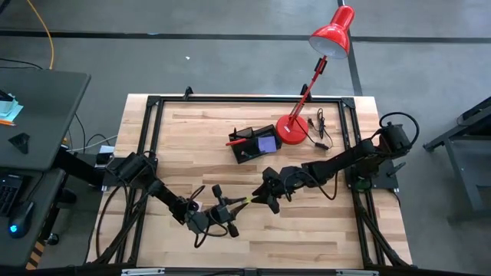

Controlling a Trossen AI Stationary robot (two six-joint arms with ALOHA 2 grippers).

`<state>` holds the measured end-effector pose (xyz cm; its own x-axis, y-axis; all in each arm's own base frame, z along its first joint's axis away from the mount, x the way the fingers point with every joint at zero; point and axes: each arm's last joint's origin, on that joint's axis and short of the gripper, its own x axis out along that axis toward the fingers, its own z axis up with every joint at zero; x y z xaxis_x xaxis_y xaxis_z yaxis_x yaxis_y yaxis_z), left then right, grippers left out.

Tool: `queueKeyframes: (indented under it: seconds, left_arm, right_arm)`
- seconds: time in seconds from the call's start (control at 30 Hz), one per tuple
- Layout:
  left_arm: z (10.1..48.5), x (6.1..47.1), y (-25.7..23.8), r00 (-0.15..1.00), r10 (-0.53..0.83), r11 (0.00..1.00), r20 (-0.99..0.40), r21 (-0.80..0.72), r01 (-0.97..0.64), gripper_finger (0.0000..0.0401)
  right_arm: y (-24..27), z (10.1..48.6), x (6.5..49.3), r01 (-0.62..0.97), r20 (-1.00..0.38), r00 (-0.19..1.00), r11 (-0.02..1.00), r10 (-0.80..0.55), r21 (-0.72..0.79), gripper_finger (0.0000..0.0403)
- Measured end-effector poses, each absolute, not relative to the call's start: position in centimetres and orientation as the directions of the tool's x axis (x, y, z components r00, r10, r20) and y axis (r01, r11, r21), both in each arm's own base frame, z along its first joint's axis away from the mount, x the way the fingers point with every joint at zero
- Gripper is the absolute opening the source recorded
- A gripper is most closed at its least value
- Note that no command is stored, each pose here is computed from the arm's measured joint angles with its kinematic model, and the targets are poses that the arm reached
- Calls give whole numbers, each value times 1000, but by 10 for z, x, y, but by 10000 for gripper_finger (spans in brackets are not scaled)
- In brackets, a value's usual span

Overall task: Pick and place office supplies into organizer
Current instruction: Put the yellow eraser into the black desk organizer

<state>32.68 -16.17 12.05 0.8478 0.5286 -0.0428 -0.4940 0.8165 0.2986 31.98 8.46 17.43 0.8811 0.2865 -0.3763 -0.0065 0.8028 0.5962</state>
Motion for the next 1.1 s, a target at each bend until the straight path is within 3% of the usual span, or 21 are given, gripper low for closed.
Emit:
queueKeyframes:
  seconds: [0.4, 0.53, 0.8, 1.1]
  left_arm:
    - [130, 339, -169, 844, 535, 789, -44, 382, -481, 51]
    - [129, 339, -168, 844, 534, 794, -50, 371, -481, 51]
    - [129, 339, -168, 843, 536, 791, -53, 379, -480, 51]
    - [129, 339, -168, 831, 554, 775, -50, 396, -493, 58]
  right_arm:
    - [84, 177, 321, -40, -353, 881, 794, 314, 607, 135]
    - [84, 177, 321, -41, -345, 887, 799, 305, 600, 109]
    - [84, 178, 321, -62, -342, 884, 805, 319, 590, 12]
    - [84, 177, 321, -62, -344, 888, 820, 306, 569, 7]
